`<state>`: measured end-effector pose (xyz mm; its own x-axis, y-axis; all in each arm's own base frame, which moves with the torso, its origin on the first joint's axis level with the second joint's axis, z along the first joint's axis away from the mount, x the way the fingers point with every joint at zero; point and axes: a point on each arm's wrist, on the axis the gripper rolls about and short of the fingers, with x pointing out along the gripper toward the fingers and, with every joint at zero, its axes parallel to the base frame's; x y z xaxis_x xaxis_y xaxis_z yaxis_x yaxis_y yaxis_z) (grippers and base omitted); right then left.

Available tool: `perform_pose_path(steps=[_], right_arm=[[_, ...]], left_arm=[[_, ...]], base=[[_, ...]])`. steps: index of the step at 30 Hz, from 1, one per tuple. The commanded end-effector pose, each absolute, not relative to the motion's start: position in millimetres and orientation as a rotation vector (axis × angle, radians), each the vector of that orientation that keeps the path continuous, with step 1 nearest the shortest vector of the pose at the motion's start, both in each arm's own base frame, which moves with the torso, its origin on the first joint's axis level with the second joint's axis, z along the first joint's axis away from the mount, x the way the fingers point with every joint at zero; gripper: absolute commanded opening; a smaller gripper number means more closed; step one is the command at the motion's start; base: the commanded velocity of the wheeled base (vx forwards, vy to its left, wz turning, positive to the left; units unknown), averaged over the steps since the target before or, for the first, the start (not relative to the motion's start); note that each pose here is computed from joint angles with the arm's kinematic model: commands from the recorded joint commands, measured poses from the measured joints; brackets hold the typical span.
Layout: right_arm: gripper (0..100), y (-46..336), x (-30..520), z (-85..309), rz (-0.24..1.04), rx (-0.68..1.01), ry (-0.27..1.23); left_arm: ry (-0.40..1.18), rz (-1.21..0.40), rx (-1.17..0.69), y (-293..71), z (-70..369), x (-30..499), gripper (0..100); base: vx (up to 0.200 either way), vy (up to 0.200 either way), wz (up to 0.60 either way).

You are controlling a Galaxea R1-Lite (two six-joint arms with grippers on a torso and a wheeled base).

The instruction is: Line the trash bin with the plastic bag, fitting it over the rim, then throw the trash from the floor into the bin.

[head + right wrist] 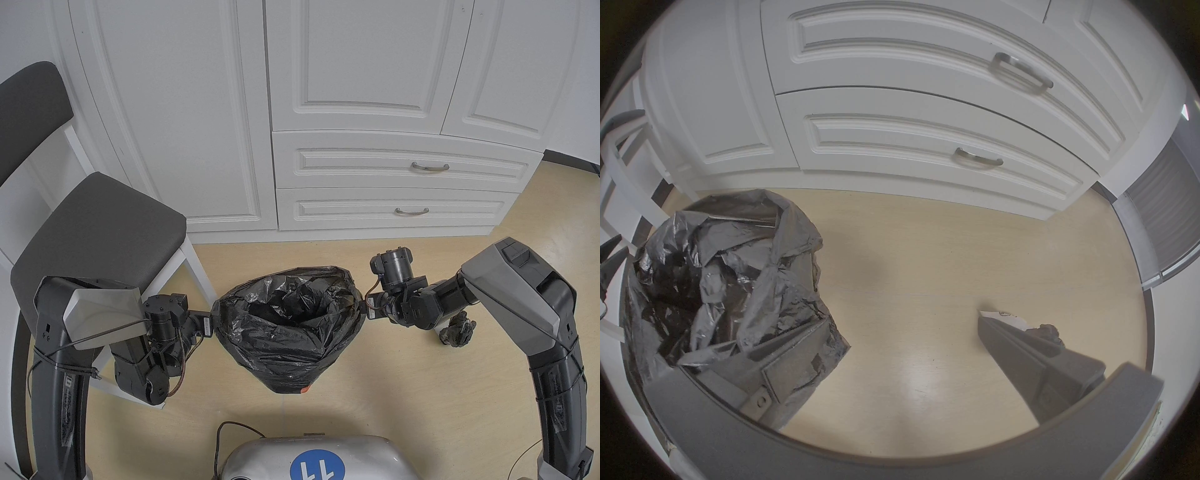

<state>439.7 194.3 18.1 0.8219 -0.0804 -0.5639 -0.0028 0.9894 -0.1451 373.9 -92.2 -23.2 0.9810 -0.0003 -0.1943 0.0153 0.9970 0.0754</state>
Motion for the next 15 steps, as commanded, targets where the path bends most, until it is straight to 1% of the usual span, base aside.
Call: perform_pose_path(steps=[1,9,15], right_arm=[[100,191.9,445.2,-23.3,-0.054,-0.142,0.635],[100,194.1,446.0,-36.0,-0.046,-0.134,0.622],[100,198.1,442.4,-55.2,-0.038,-0.155,0.656]], left_arm=[[0.205,-0.006,0.079,-92.1,-29.8,376.1,100],[0.223,0.002,0.082,-89.1,-38.1,378.7,100],[0.295,-0.007,0.101,-88.8,-65.5,376.8,100]], base=[[0.0,0.0,0.0],[0.0,0.0,0.0],[0.0,0.0,0.0]])
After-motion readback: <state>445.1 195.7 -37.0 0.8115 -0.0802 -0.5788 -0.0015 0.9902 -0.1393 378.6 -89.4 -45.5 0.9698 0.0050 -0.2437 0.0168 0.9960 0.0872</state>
